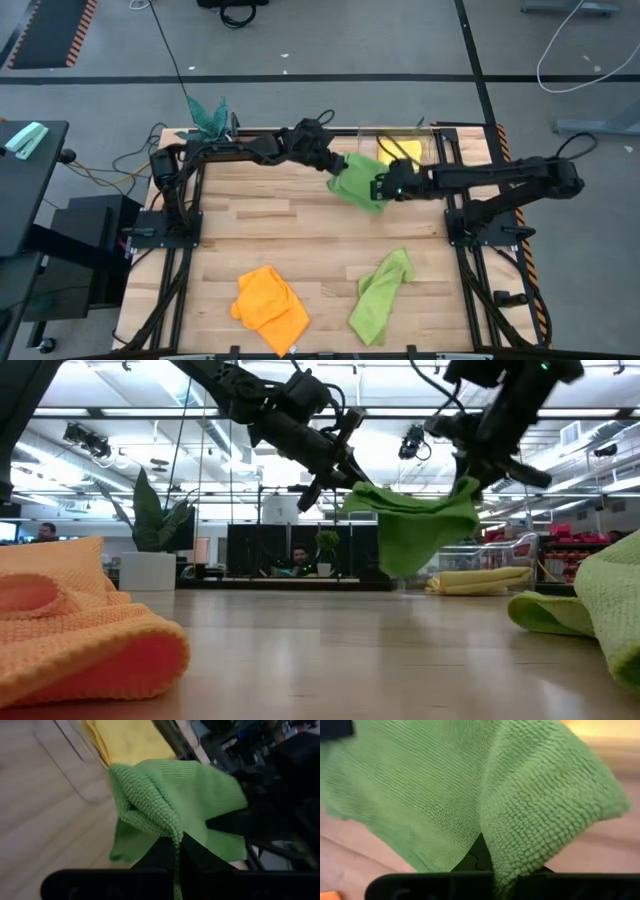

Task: Fold microfiber towels
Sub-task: Stack the green towel on top of the yellow towel in the transparent bin

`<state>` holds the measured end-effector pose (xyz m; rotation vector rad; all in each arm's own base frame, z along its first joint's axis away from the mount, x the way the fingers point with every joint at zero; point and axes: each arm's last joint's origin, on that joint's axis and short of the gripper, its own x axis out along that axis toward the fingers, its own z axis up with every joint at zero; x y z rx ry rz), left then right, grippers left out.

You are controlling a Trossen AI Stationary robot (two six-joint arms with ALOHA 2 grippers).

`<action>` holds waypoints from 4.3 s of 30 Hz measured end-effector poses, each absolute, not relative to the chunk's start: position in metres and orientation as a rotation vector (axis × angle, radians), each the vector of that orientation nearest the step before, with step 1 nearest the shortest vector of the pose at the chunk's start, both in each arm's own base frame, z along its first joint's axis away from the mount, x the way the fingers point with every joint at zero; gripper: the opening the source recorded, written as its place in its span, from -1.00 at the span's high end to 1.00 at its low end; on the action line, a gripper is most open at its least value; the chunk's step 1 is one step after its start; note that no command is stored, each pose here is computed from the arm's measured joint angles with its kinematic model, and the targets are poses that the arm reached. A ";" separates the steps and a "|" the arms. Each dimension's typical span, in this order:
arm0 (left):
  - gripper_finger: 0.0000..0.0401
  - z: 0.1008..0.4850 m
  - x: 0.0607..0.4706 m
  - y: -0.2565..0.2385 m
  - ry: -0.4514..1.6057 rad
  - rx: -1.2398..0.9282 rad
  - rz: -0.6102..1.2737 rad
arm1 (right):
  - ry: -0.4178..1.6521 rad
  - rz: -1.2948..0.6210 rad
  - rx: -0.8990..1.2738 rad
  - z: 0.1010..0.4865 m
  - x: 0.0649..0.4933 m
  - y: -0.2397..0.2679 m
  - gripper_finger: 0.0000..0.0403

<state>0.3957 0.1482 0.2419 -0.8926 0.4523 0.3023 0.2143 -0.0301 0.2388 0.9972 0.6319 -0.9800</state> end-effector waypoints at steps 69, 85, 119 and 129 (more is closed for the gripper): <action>0.74 0.186 0.492 0.288 0.419 -0.935 0.271 | 1.106 -1.215 1.090 0.231 0.149 -0.235 0.35; 0.03 0.187 0.489 0.289 0.441 -0.931 0.206 | 1.076 -1.195 1.067 0.236 0.148 -0.234 0.16; 0.08 0.244 0.460 0.295 0.560 -0.930 0.141 | 1.005 -1.106 0.965 0.256 0.146 -0.228 0.17; 0.30 0.268 0.437 0.229 1.011 -0.540 0.313 | 0.957 -0.816 0.952 0.258 0.166 -0.220 0.24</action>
